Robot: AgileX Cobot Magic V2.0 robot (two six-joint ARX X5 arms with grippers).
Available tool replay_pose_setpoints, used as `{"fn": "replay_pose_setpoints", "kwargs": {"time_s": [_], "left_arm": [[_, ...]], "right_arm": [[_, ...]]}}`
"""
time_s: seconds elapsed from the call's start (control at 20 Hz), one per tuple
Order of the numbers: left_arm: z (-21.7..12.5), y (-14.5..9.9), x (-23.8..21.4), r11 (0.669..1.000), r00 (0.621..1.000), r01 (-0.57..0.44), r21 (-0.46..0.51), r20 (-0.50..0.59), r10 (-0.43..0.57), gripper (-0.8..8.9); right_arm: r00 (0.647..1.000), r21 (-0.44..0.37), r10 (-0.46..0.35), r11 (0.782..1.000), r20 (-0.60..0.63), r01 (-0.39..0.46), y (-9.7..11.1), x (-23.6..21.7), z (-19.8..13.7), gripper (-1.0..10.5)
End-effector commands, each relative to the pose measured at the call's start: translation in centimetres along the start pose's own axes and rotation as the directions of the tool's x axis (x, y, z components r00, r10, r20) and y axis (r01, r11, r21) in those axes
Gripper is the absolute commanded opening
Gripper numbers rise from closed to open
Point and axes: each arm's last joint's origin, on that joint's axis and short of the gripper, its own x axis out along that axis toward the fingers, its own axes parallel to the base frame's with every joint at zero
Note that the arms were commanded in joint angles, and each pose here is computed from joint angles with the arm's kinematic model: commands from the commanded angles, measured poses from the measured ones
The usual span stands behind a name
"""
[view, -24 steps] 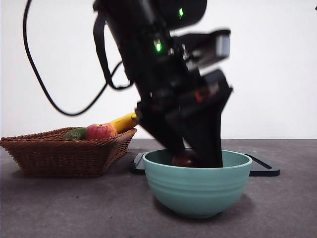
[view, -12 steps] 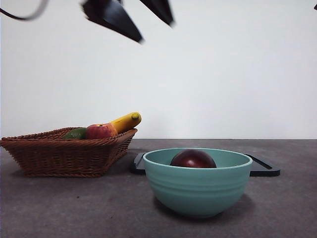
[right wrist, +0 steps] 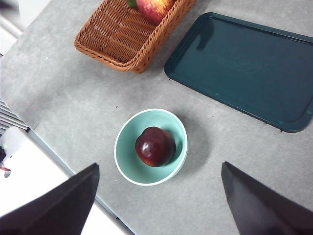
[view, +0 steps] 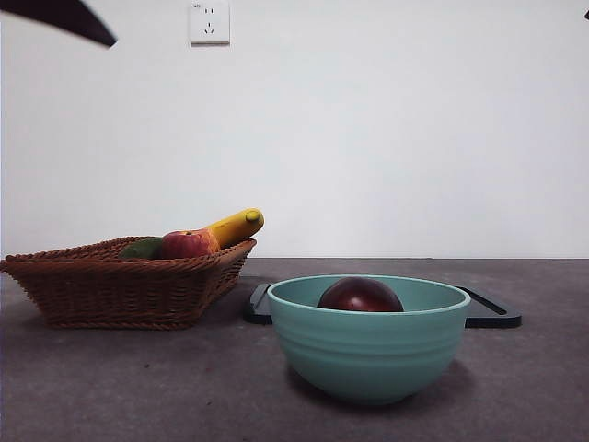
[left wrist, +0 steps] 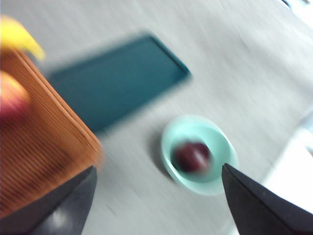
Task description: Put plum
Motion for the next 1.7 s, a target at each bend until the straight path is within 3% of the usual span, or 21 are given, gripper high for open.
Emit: {"fn": "replay_pose_setpoints", "kwargs": {"time_s": [0.05,0.15,0.65,1.05,1.4,1.7], "left_arm": [[-1.7,-0.5,0.1,0.989,0.989,0.145,-0.030,-0.034,-0.146,4.05],[-2.7,-0.8,0.1,0.976,0.975,0.208,-0.058,-0.062,-0.212,4.04],[-2.9,-0.8,0.0,0.976,0.974,0.209,-0.053,-0.074,-0.213,4.04],[-2.9,-0.8,0.0,0.977,0.975,0.209,-0.047,-0.072,-0.212,4.04],[-2.9,-0.8,0.0,0.977,0.975,0.209,-0.046,-0.071,-0.212,4.04],[-2.9,-0.8,0.0,0.977,0.975,0.209,-0.045,-0.072,-0.212,4.04]], "right_arm": [[1.000,-0.024,0.003,1.000,0.013,-0.003,0.2,-0.1,0.4,4.0],[1.000,-0.023,0.004,1.000,0.012,-0.003,0.1,-0.1,0.4,4.0],[0.995,0.016,0.030,0.999,-0.095,-0.029,-0.4,1.8,0.1,4.0],[0.982,0.166,0.087,0.984,-0.167,-0.059,-2.8,9.5,-3.5,4.0],[0.977,0.125,-0.007,0.992,-0.214,0.035,-3.0,15.2,-4.1,3.3],[0.959,0.095,-0.079,0.990,-0.270,0.108,-3.5,18.9,-4.7,1.9]]}}
